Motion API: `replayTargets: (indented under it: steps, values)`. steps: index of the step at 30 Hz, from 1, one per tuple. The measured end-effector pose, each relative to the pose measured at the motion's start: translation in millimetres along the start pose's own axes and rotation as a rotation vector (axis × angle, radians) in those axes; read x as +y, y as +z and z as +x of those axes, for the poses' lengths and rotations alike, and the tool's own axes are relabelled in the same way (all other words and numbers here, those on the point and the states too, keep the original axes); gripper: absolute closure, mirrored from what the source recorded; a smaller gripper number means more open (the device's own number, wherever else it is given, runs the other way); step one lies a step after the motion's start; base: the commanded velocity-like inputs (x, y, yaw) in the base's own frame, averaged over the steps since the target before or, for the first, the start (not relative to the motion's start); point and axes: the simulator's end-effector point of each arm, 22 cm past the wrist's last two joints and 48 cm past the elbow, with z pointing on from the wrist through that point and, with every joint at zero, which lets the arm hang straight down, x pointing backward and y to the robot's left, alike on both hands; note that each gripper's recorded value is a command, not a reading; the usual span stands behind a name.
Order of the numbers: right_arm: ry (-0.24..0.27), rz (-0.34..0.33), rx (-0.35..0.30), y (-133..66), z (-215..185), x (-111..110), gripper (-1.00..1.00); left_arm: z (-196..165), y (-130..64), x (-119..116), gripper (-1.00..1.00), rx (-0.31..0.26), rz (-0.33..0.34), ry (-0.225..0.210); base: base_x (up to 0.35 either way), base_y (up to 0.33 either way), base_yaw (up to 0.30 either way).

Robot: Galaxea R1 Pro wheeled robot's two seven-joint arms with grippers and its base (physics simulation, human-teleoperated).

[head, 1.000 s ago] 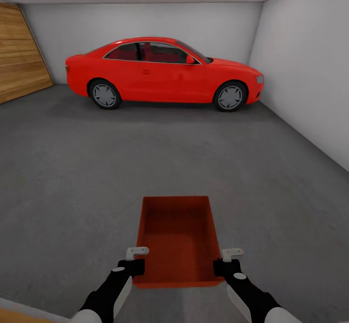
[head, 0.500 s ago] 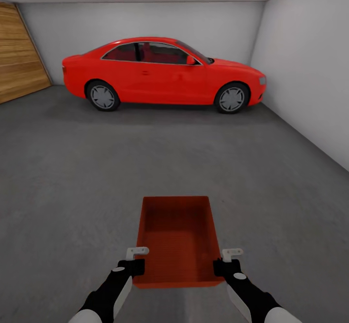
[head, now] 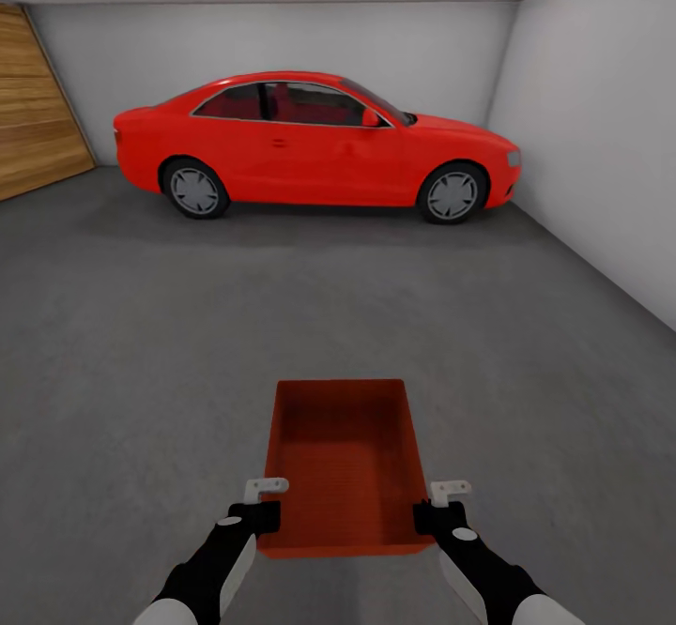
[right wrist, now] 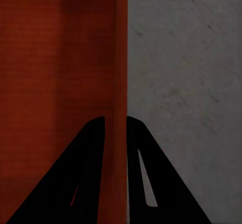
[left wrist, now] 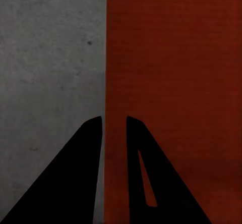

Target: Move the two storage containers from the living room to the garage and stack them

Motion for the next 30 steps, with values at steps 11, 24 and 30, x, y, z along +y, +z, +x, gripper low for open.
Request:
replayTargets:
  steps: [11,24,30]
  values:
    - [0.001,0.0,0.001,0.0,0.6,0.2,1.0,0.3,0.0,0.1,1.0,0.001,0.0,0.0,0.335,0.0,0.0]
    - [0.0,0.0,0.001,0.0,0.4,0.1,1.0,0.3,0.0,0.1,1.0,0.001,0.0,0.0,0.335,0.0,0.0]
    - [0.0,0.0,0.001,0.0,0.3,0.1,1.0,0.2,0.0,0.1,1.0,0.001,0.0,0.0,0.335,0.0,0.0]
